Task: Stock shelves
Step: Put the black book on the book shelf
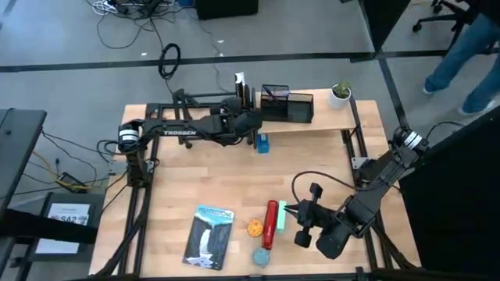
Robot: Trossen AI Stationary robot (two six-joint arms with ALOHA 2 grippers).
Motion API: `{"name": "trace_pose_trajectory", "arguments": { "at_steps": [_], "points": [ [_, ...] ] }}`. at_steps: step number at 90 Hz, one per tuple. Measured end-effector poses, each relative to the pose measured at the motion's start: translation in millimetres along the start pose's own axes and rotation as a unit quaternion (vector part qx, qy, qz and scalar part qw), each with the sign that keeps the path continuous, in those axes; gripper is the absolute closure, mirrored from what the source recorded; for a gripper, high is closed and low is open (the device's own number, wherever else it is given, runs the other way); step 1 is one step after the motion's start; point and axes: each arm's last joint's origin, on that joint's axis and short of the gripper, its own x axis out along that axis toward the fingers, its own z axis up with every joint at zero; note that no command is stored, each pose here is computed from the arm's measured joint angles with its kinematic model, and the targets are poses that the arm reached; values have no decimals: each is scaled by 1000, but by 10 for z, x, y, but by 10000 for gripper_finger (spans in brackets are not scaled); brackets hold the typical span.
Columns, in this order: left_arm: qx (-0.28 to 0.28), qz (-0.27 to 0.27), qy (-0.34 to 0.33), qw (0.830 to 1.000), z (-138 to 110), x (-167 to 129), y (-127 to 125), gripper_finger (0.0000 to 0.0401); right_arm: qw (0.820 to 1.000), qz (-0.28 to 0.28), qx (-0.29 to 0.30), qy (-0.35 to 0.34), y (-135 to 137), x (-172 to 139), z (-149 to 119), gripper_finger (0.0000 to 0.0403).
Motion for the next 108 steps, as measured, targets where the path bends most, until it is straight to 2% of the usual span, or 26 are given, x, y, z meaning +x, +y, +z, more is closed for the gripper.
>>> {"name": "trace_pose_trajectory", "arguments": {
  "at_steps": [25,42,64,88,108],
  "points": [
    [11,1,0,1000,3,-1,4,273,1000,1,0,1,0,0,0,403],
    [14,-9,-3,1000,96,-62,30,246,1000,1,0,1,0,0,0,403],
    [47,-46,-14,998,275,-214,-8,243,1000,1,0,1,1,0,0,402],
    [116,-88,-50,988,662,-509,-161,243,1000,1,0,0,1,0,0,402],
    [137,-78,-43,987,631,-494,-136,243,1000,2,3,-1,5,0,5,402]
  ]
}}
